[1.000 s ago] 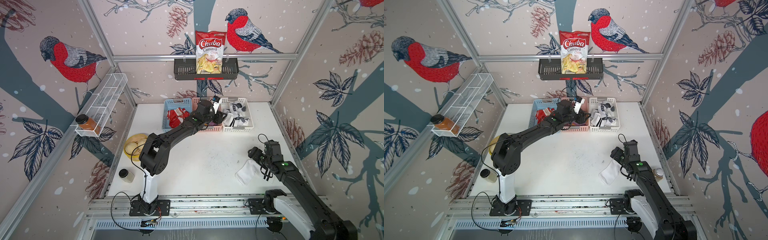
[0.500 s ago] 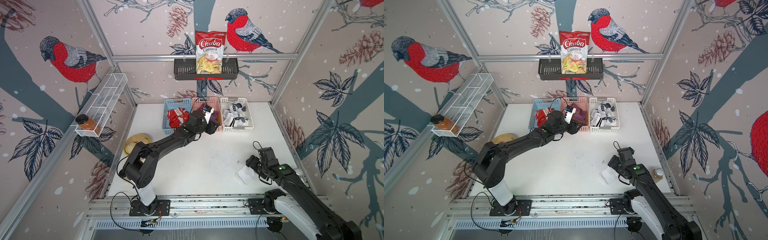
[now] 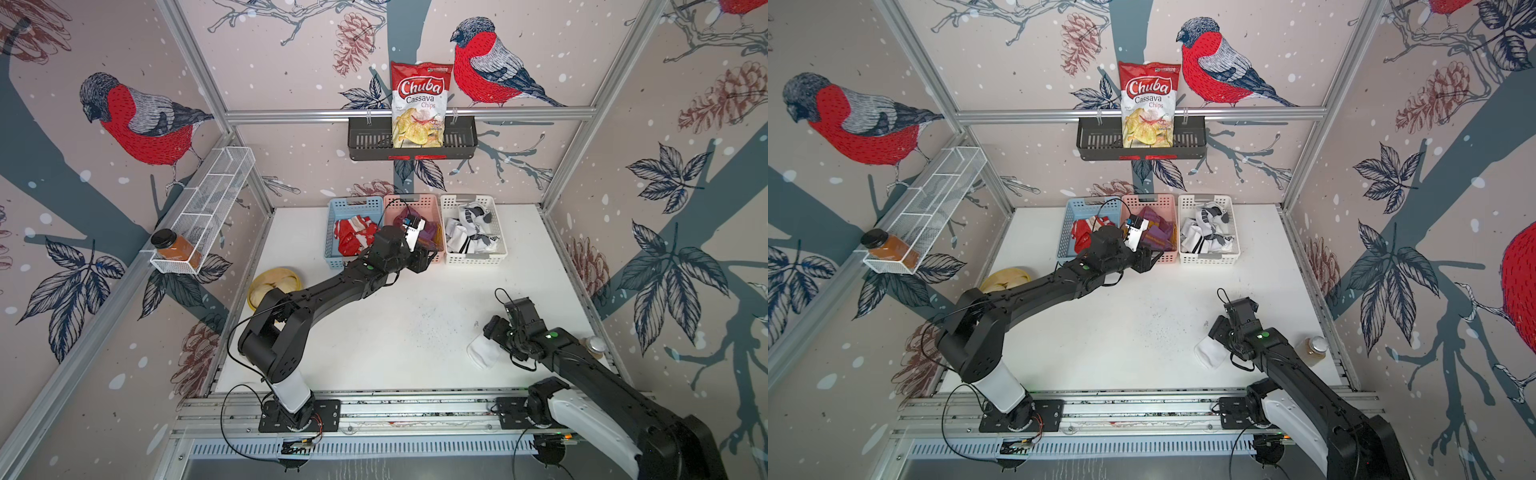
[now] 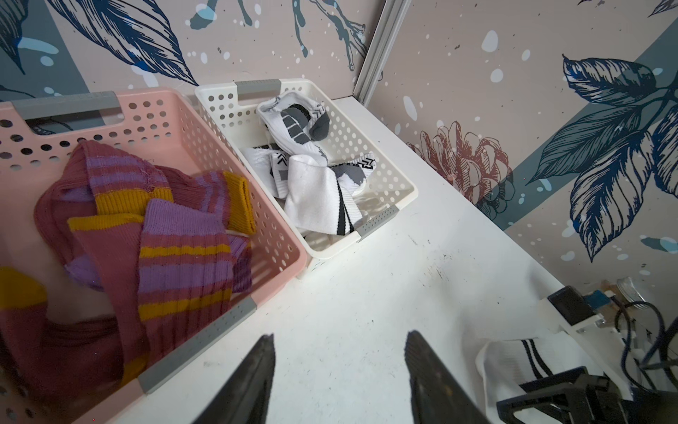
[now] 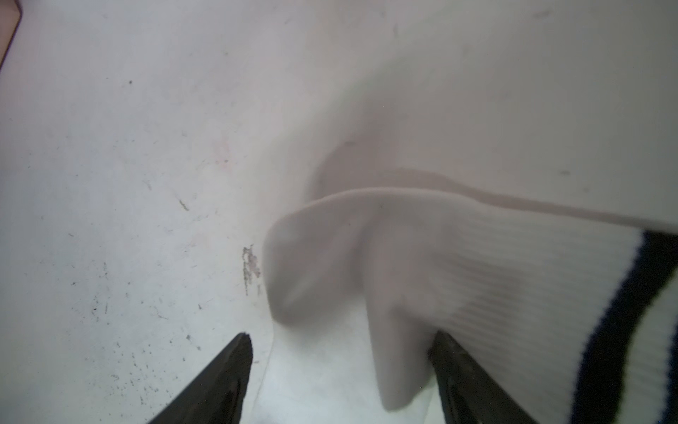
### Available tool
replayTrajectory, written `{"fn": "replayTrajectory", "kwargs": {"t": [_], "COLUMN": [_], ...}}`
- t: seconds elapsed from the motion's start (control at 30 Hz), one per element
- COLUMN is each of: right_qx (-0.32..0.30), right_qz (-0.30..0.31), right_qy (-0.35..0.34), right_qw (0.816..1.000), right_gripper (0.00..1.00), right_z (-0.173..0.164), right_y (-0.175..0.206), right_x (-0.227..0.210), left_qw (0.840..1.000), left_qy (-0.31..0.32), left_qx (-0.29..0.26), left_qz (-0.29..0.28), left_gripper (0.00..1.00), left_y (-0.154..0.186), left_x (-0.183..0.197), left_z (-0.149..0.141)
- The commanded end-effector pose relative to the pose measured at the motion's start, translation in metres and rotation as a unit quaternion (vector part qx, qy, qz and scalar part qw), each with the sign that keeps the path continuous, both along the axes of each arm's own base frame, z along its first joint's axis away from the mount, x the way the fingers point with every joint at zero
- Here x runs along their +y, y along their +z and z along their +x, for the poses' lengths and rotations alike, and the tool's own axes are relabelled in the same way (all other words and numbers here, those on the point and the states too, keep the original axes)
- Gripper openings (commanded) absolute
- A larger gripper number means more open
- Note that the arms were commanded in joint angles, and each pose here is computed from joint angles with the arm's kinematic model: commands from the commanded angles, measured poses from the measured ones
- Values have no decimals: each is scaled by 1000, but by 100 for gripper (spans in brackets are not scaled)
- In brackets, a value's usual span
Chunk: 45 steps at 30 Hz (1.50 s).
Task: Sort the socks into the basket by color
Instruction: Move the sock to the center of the board.
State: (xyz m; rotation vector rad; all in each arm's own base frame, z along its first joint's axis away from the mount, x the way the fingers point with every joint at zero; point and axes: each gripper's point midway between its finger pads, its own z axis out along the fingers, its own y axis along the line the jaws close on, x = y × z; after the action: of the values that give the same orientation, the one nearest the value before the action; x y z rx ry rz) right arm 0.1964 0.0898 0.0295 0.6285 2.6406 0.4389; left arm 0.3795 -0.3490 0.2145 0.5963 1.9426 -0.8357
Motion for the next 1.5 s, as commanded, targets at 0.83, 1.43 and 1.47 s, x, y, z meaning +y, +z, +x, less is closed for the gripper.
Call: {"fn": "replayTrajectory", "kwargs": {"t": [0.83,1.43,1.47], "right_qx": [-57,-17,-16], "right_qz": [-74,-162,-163], "right_qy": [129,175,176], "right_qw": [987,971,971], "right_gripper": [83,100,100], "right_z": [86,77,78], "right_y": [47,10,9], "right_x": [58,55,55], "left_qw": [998,998,998], "left_qy": [51,56,56], "left_qx": [-18,-15,-15], "left_qz": [19,31,31], "left_gripper": [60,62,62], "left_y": [13,8,8], "left_x": [35,37,37], "left_z": [-14,-12,-12]}}
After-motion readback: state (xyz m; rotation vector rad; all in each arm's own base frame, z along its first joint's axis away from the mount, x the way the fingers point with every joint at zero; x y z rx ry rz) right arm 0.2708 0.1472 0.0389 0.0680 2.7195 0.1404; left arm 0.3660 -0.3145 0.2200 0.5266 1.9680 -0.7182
